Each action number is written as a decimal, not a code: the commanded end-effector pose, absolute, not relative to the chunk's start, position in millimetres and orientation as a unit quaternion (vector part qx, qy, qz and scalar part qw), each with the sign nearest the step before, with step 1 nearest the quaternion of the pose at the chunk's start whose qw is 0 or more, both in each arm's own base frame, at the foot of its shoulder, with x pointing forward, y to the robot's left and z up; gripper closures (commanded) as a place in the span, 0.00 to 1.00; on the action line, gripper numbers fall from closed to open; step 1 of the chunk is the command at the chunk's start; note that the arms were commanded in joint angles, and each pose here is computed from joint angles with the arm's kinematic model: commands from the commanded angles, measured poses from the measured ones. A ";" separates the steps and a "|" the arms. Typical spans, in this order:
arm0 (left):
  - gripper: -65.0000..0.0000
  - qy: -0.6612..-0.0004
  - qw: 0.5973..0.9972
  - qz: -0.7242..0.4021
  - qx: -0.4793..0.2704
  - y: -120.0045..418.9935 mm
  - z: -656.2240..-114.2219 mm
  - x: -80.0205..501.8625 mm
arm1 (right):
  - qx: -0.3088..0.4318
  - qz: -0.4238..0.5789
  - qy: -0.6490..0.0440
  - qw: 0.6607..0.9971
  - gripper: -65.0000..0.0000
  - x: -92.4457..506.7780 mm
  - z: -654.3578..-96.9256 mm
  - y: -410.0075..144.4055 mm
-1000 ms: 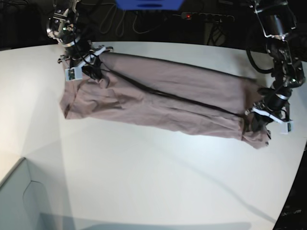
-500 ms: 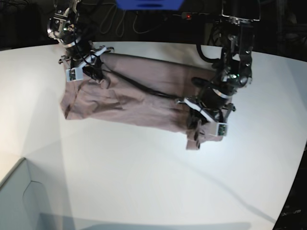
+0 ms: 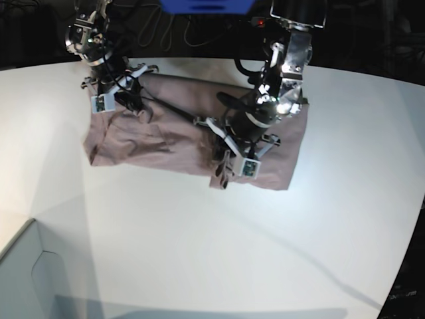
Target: Layout the t-shirt on the table in an organized manner, then fold the t-shirt properly
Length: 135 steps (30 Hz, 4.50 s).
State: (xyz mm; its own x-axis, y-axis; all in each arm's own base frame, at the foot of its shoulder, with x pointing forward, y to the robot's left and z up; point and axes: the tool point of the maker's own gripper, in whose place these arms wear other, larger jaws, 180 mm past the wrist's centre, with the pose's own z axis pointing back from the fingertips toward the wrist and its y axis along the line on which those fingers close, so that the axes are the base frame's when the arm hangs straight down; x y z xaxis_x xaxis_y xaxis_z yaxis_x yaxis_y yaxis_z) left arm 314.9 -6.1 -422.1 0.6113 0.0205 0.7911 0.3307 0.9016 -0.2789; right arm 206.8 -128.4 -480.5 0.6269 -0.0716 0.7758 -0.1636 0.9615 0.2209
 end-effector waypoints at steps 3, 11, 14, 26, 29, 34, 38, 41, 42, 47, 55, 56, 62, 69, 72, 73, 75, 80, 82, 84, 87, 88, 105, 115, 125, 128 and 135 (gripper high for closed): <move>1.00 -0.446 0.865 -0.083 -0.216 -12.6 -414.6 325.2 | 0.135 0.045 -0.397 0.907 1.00 194.7 -491.0 -124.9; 0.99 -0.443 0.863 -0.078 -0.230 -29.9 -411.3 330.0 | 0.135 0.046 -0.395 0.908 1.00 194.1 -491.6 -124.9; 0.97 -0.442 0.861 -0.086 -0.237 -36.1 -409.9 326.9 | 0.135 0.046 -0.395 0.908 1.00 194.1 -491.6 -124.9; 0.50 -0.450 0.855 -0.102 -0.238 -38.4 -402.8 317.9 | 0.130 0.050 -0.393 0.909 1.00 193.2 -492.1 -130.4; 0.50 -0.476 0.840 -0.100 -0.240 -36.8 -380.0 313.9 | 0.130 0.050 -0.393 0.909 1.00 193.2 -492.1 -130.4; 0.51 -0.475 0.840 -0.098 -0.244 -38.1 -377.8 297.9 | 0.131 0.051 -0.394 0.909 1.00 193.9 -491.7 -130.1; 0.51 -0.478 0.846 -0.068 -0.225 -12.8 -382.0 294.7 | 0.130 0.050 -0.394 0.909 1.00 193.8 -491.8 -130.6; 0.51 -0.491 0.851 -0.014 -0.185 35.3 -382.6 305.3 | 0.129 0.051 -0.395 0.908 1.00 194.8 -491.1 -131.9; 0.51 -0.490 0.855 0.000 -0.172 49.9 -386.2 307.7 | 0.128 0.051 -0.395 0.908 1.00 194.8 -491.0 -132.5; 0.51 -0.470 0.866 0.008 -0.168 57.8 -405.1 308.1 | 0.124 0.055 -0.393 0.909 1.00 194.1 -491.2 -136.9; 0.51 -0.412 0.880 -0.061 -0.228 -14.2 -430.8 268.5 | 0.122 0.055 -0.393 0.910 1.00 194.0 -491.2 -139.1; 0.51 -0.408 0.879 -0.071 -0.236 -24.1 -431.1 264.5 | 0.122 0.055 -0.393 0.910 1.00 194.0 -491.2 -139.1; 0.51 -0.378 0.873 -0.137 -0.277 -74.7 -426.9 240.2 | 0.119 0.056 -0.396 0.909 1.00 195.8 -489.6 -141.5; 0.51 -0.402 0.831 -0.171 -0.344 -97.2 -380.5 232.5 | 0.102 0.053 -0.414 0.903 1.00 203.5 -477.1 -151.6; 0.51 -0.411 0.821 -0.156 -0.365 -84.8 -365.6 238.7 | 0.099 0.051 -0.416 0.903 0.98 204.4 -476.0 -154.0; 0.51 -0.415 0.820 -0.155 -0.363 -76.1 -362.7 242.2 | 0.096 0.048 -0.416 0.903 0.94 203.7 -476.0 -157.2; 0.51 -0.420 0.820 -0.160 -0.354 -55.1 -362.2 246.6 | 0.092 0.044 -0.422 0.901 0.84 209.4 -473.3 -160.6; 0.51 -0.429 0.844 -0.082 -0.310 39.7 -369.7 271.7 | 0.073 0.022 -0.446 0.892 0.60 216.8 -457.5 -171.6; 0.51 -0.441 0.848 -0.041 -0.291 80.0 -368.3 277.3 | 0.061 0.015 -0.464 0.884 0.59 222.7 -443.9 -176.3; 0.51 -0.453 0.849 -0.009 -0.270 113.3 -364.6 282.6 | 0.054 0.017 -0.475 0.878 0.59 227.7 -434.5 -177.9; 0.51 -0.477 0.847 0.033 -0.232 159.6 -357.3 288.3 | 0.049 0.019 -0.492 0.869 0.58 240.9 -423.2 -180.1; 0.51 -0.485 0.845 0.046 -0.221 172.1 -354.2 290.3 | 0.048 0.020 -0.490 0.870 0.58 243.5 -422.8 -181.1; 0.51 -0.470 0.857 0.100 -0.186 214.5 -379.2 284.4 | 0.004 -0.028 -0.415 0.910 0.39 261.9 -439.2 -237.7; 0.51 -0.479 0.853 0.096 -0.185 215.0 -373.9 292.1 | 0.027 -0.035 -0.382 0.923 0.40 250.5 -465.9 -231.8; 0.51 -0.457 0.863 0.117 -0.181 223.6 -394.0 289.5 | 0.060 0.022 -0.383 0.922 0.82 264.9 -465.6 -191.3; 0.51 -0.453 0.865 0.120 -0.178 225.7 -398.8 287.5 | 0.059 0.020 -0.383 0.921 1.00 266.2 -465.1 -192.0; 0.51 -0.437 0.873 0.131 -0.174 230.5 -412.8 280.9 | 0.041 0.027 -0.410 0.911 1.00 279.5 -444.6 -200.3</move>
State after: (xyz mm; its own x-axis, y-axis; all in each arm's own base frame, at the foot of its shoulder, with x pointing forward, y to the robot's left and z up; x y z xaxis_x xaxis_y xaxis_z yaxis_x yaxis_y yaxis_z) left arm 272.2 226.6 -425.7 0.6169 0.3852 0.6863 -0.0981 0.9029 -0.4186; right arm 263.7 -195.7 -462.5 0.7182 0.0192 0.6956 -0.0854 0.9945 0.0607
